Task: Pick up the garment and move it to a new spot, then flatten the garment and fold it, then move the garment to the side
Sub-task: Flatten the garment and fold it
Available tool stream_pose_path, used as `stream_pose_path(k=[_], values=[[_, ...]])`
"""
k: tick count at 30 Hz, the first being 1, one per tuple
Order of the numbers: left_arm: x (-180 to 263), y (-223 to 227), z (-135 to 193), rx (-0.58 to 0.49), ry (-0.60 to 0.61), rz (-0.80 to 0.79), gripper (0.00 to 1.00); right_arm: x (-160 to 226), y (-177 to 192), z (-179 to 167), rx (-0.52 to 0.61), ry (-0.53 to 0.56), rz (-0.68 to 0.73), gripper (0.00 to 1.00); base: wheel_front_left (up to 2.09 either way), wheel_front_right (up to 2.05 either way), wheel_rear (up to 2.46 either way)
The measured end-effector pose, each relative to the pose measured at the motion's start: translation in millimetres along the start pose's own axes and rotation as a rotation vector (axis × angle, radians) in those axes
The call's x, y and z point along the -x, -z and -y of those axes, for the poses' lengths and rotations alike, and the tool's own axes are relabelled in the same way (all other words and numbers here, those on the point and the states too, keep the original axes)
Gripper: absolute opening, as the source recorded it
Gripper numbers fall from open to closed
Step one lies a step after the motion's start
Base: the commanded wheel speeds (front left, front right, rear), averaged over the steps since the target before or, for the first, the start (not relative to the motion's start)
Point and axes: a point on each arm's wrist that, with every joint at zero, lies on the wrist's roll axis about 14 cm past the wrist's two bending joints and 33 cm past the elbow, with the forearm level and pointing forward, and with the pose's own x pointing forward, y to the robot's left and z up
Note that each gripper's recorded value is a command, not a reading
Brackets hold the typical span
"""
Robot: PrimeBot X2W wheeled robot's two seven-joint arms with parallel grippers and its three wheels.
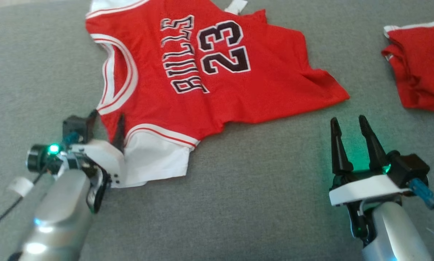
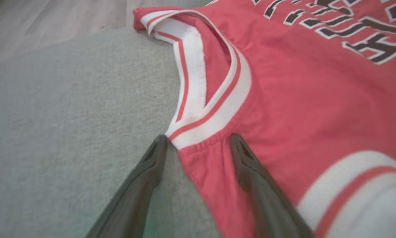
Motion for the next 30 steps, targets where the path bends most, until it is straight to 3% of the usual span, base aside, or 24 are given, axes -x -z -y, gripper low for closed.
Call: stream_pose_path(k=[1, 2, 3, 4, 11, 17, 23, 24, 25, 30], values=[[-4, 0, -1, -0.005, 0.000, -0.011, 1.00, -1, -1, 2, -0.003, 0.006, 0.003, 1.00, 0.00, 0.00, 0.00], [-8, -2, 1, -0.010, 0.011, -0.015, 0.56, -1, -1, 4, -0.004, 0.011, 0.004, 1.00, 0.00, 0.00, 0.00], [-12, -4, 1, -0.016, 0.019, -0.015, 0.20, -1, -2, 6, -0.003, 0.016, 0.005, 1.00, 0.00, 0.00, 0.00], [-15, -7, 3, -0.021, 0.029, -0.012, 0.00, -1, -1, 7, -0.002, 0.021, 0.004, 1.00, 0.00, 0.00, 0.00], [-25, -27, -6, -0.077, 0.021, 0.077, 0.00, 2, 0, 12, -0.006, 0.035, 0.001, 1.00, 0.00, 0.00, 0.00], [-42, -86, -27, -0.197, -0.011, 0.193, 0.00, 3, -2, 12, -0.003, 0.033, 0.003, 1.00, 0.00, 0.00, 0.00], [-52, -126, -39, -0.253, -0.020, 0.243, 0.00, 1, -8, 16, -0.001, 0.042, 0.020, 1.00, 0.00, 0.00, 0.00], [-54, -126, -40, -0.256, -0.018, 0.229, 0.65, 2, -8, 16, -0.001, 0.042, 0.021, 1.00, 0.00, 0.00, 0.00], [-54, -124, -40, -0.261, -0.012, 0.215, 1.00, 2, -9, 16, -0.001, 0.043, 0.022, 1.00, 0.00, 0.00, 0.00], [-50, -117, -42, -0.259, -0.014, 0.212, 1.00, -1, -12, 16, -0.003, 0.043, 0.033, 1.00, 0.00, 0.00, 0.00]])
